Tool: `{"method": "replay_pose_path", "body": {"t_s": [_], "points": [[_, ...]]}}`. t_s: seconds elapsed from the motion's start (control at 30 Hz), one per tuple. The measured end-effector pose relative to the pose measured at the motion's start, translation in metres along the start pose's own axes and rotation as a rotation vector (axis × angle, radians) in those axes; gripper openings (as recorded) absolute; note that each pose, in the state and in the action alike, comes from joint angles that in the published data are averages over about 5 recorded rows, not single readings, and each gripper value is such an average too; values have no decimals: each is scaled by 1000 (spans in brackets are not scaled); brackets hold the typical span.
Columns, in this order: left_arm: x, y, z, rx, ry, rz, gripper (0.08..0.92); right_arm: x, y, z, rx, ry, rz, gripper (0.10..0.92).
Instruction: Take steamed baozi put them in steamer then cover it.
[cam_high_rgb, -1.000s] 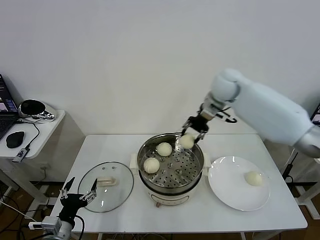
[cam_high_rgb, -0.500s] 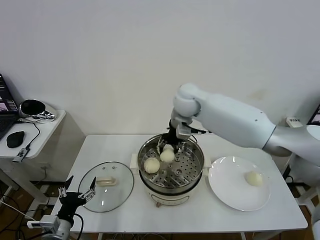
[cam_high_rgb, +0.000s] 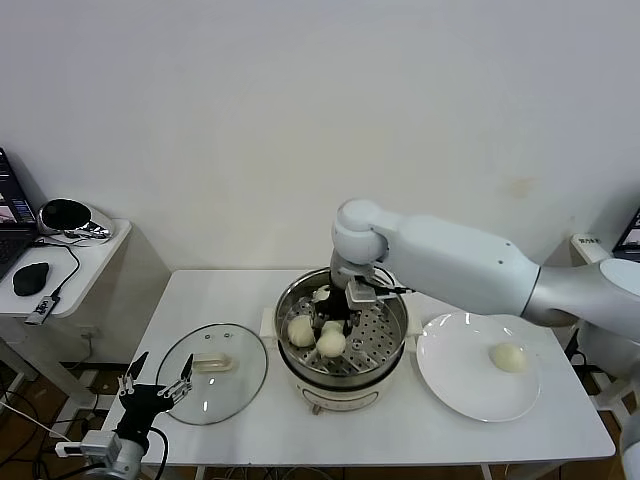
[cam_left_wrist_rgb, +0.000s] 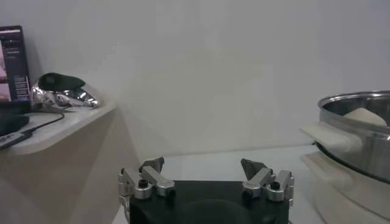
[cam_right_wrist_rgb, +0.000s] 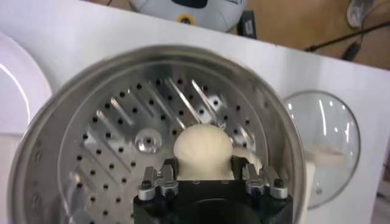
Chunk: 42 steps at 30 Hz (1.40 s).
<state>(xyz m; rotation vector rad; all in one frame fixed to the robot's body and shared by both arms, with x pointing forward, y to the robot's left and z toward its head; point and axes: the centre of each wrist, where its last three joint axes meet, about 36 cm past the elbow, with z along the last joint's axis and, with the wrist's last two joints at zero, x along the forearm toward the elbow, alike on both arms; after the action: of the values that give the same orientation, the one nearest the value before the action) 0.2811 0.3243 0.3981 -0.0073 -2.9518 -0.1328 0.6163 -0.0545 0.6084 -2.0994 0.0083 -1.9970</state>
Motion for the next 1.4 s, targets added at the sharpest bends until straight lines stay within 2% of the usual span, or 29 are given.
{"method": "replay_pose_path", "body": {"t_s": [0.57,0.67,0.9,1.0,1.2,1.4], "points": [[-2,-1,2,4,1,0,823,-17,8,-11,-5,-36,-20,548],[-2,-1,2,5,0,0,823,-16,10,-12,-11,-32,-18,596],[-3,-1,2,5,-1,0,823,1,16,-14,-60,-1,5,785],[-5,0,2,5,-3,-1,823,15,21,-14,-95,21,19,817],[-5,-2,1,3,-3,8,823,49,47,-15,-237,74,65,823],[-4,-4,0,-7,1,24,823,78,105,-21,-586,122,131,823]]}}
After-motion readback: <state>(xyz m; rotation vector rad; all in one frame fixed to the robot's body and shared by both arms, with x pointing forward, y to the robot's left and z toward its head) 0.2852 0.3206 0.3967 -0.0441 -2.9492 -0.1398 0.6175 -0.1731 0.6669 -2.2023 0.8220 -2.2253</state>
